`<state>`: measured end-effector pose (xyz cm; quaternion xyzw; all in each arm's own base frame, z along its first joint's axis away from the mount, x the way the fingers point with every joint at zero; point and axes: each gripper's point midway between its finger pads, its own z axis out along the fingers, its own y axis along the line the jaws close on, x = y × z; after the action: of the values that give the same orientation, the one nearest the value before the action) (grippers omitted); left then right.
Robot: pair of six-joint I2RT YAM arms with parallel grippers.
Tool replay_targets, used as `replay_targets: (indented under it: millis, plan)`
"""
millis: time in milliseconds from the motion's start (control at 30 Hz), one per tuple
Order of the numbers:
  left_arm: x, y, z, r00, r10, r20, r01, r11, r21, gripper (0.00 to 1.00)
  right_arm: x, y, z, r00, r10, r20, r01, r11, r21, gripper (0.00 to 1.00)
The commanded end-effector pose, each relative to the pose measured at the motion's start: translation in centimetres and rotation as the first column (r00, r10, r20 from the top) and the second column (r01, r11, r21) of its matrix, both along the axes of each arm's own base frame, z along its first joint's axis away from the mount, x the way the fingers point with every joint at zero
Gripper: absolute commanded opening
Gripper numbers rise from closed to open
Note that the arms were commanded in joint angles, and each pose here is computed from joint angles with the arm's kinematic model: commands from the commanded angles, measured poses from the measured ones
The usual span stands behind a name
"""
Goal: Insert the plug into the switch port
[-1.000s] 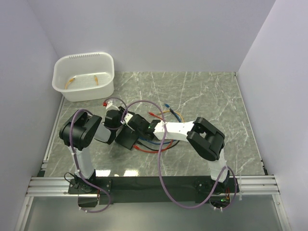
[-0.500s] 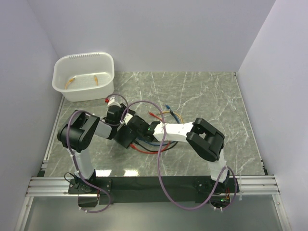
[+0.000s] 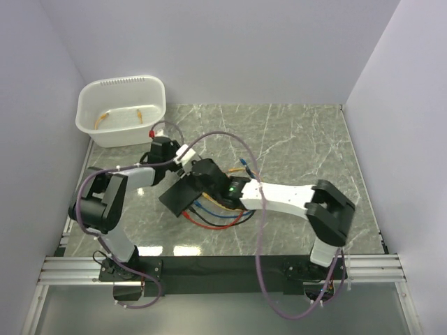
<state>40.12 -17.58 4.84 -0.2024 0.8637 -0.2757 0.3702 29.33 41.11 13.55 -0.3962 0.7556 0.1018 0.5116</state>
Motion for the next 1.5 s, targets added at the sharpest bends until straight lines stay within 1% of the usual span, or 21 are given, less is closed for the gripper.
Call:
replay_targets:
  millis: [0,133,200,233,400,533,567,600,667,767,867,900,933,1000,1033,1100,1167,1200,1233,1333,1467]
  plan:
    - [1.9,1.1,5.8,0.996,-0.016,0.090,0.014,1.000,0.023,0.41,0.1,-1.0,5.9,0.995,-0.057,0.080,0.044,0.987,0.156,0.49]
    - [2.6,1.3,12.3,0.969,-0.038,0.244,0.030,0.999,0.038,0.44,-1.2,-4.1,9.1,0.992,-0.104,0.073,0.086,0.972,0.221,0.54]
    - [1.9,1.7,13.4,0.959,-0.041,0.282,0.027,0.998,0.054,0.44,-2.2,-6.0,10.3,0.990,-0.133,0.052,0.114,0.955,0.273,0.62]
    - [1.4,1.7,15.6,0.937,-0.045,0.346,0.034,0.999,0.039,0.44,-2.5,-6.8,10.1,0.988,-0.146,0.047,0.128,0.954,0.272,0.71]
    - [-1.9,2.6,18.2,0.901,-0.017,0.434,0.015,1.000,0.007,0.46,-5.2,-10.9,12.4,0.984,-0.176,-0.029,0.175,0.914,0.366,0.79]
    - [-4.7,5.3,18.3,0.901,0.095,0.423,-0.113,0.993,0.017,0.49,-8.7,-11.1,11.2,0.996,-0.011,-0.093,0.048,0.912,0.407,0.90]
    - [-5.1,5.9,18.3,0.900,0.118,0.419,-0.137,0.990,0.017,0.53,-10.5,-9.7,10.8,0.985,0.110,-0.130,-0.046,0.908,0.415,0.90]
    - [-5.6,6.7,17.3,0.906,0.151,0.395,-0.176,0.984,0.027,0.58,-11.1,-8.6,9.5,0.972,0.153,-0.177,-0.070,0.912,0.403,0.90]
    - [-6.5,7.6,18.1,0.891,0.187,0.414,-0.211,0.977,0.014,0.63,-12.8,-6.3,8.2,0.935,0.251,-0.252,-0.127,0.897,0.423,0.86]
    - [-7.8,9.4,18.7,0.862,0.265,0.431,-0.291,0.957,-0.005,0.66,-15.2,-2.1,6.2,0.885,0.370,-0.283,-0.212,0.860,0.464,0.86]
    - [-8.9,11.1,19.5,0.834,0.325,0.446,-0.364,0.932,0.002,0.67,-15.5,2.2,4.4,0.843,0.431,-0.323,-0.252,0.845,0.471,0.78]
    - [-9.3,11.4,19.8,0.824,0.339,0.454,-0.375,0.927,-0.011,0.66,-15.7,3.5,1.3,0.812,0.438,-0.385,-0.262,0.863,0.431,0.74]
    - [-9.5,11.9,19.8,0.817,0.356,0.454,-0.395,0.919,-0.010,0.66,-15.5,5.2,2.3,0.801,0.466,-0.376,-0.284,0.848,0.448,0.70]
    - [-9.8,12.1,19.8,0.810,0.363,0.459,-0.402,0.916,-0.015,0.65,-15.6,6.9,-1.2,0.764,0.467,-0.444,-0.298,0.867,0.400,0.65]
    - [-9.9,12.2,20.0,0.803,0.368,0.469,-0.407,0.913,-0.021,0.65,-15.2,8.2,-0.5,0.759,0.485,-0.435,-0.309,0.856,0.415,0.61]
    - [-10.0,12.3,19.9,0.802,0.369,0.470,-0.409,0.912,-0.018,0.65,-15.2,9.2,-3.1,0.734,0.478,-0.483,-0.308,0.868,0.390,0.60]
    - [-9.8,12.2,19.8,0.806,0.365,0.467,-0.405,0.914,-0.015,0.64,-15.0,10.7,-3.1,0.723,0.488,-0.489,-0.311,0.862,0.401,0.55]
    - [-9.8,12.2,19.7,0.807,0.364,0.465,-0.405,0.914,-0.013,0.64,-14.8,10.9,-4.9,0.718,0.464,-0.519,-0.297,0.878,0.375,0.53]
    - [-9.6,12.1,19.5,0.810,0.363,0.460,-0.404,0.915,-0.009,0.63,-13.8,11.6,-4.5,0.737,0.443,-0.511,-0.273,0.886,0.375,0.48]
    - [-9.5,12.1,19.1,0.814,0.362,0.454,-0.405,0.914,-0.003,0.63,-11.6,11.9,-5.5,0.761,0.377,-0.528,-0.206,0.912,0.354,0.44]
    - [-9.6,12.2,19.2,0.810,0.366,0.459,-0.409,0.912,-0.005,0.62,-8.7,11.1,-8.7,0.798,0.239,-0.552,-0.115,0.961,0.250,0.39]
